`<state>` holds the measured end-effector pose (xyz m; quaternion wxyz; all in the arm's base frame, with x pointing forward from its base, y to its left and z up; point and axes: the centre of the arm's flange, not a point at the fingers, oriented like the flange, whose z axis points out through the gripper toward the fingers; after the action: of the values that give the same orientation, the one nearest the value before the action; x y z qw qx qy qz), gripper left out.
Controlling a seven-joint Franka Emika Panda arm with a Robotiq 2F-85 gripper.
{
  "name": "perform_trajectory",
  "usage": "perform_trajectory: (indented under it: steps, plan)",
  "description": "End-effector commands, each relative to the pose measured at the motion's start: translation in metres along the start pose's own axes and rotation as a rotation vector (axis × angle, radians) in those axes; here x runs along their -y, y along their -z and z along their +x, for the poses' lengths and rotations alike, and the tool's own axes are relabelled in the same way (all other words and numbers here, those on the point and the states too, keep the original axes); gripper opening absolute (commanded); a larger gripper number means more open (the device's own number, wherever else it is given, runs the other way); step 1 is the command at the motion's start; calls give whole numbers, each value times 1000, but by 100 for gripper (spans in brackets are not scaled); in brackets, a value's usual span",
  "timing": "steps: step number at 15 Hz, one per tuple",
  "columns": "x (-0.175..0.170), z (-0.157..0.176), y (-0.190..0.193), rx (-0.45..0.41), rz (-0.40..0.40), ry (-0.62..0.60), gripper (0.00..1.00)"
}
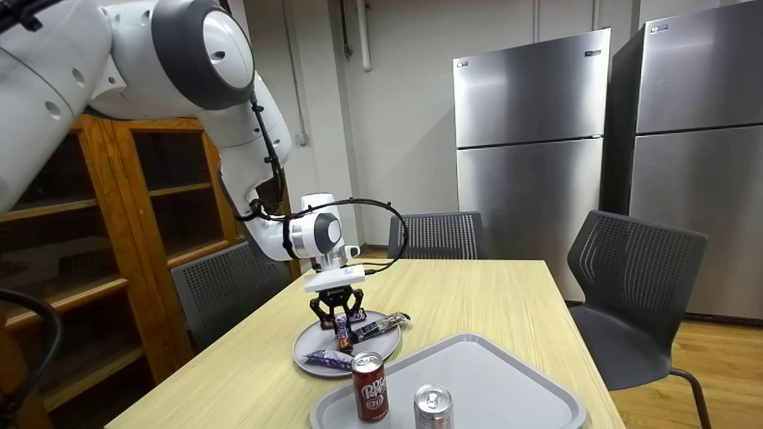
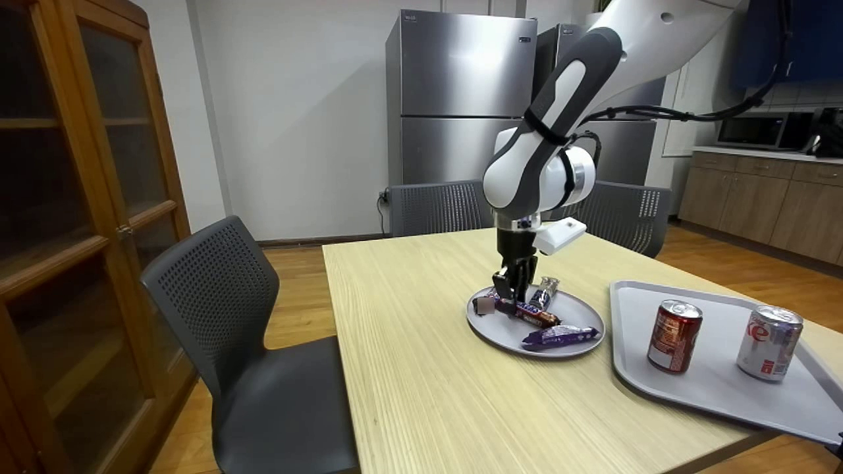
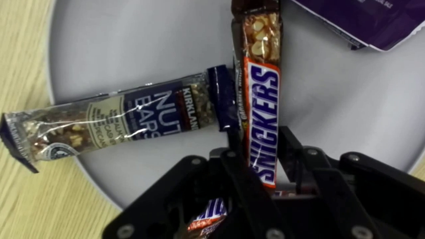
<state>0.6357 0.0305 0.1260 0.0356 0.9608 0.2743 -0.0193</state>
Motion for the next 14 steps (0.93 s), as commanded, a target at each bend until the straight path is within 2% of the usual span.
perform_trajectory:
  steps: [1,2,4,7,10,14]
  plan:
    - [-3,6,7,16,-14,-1,5]
    - [-3,5,9,17,-12,0,0]
    - [-3,3,14,23,-12,-6,4]
    - [-3,-2,29,47,-21,-19,4]
    - [-3,-9,51,75,-25,-25,4]
    - [2,-19,84,71,-35,-9,4]
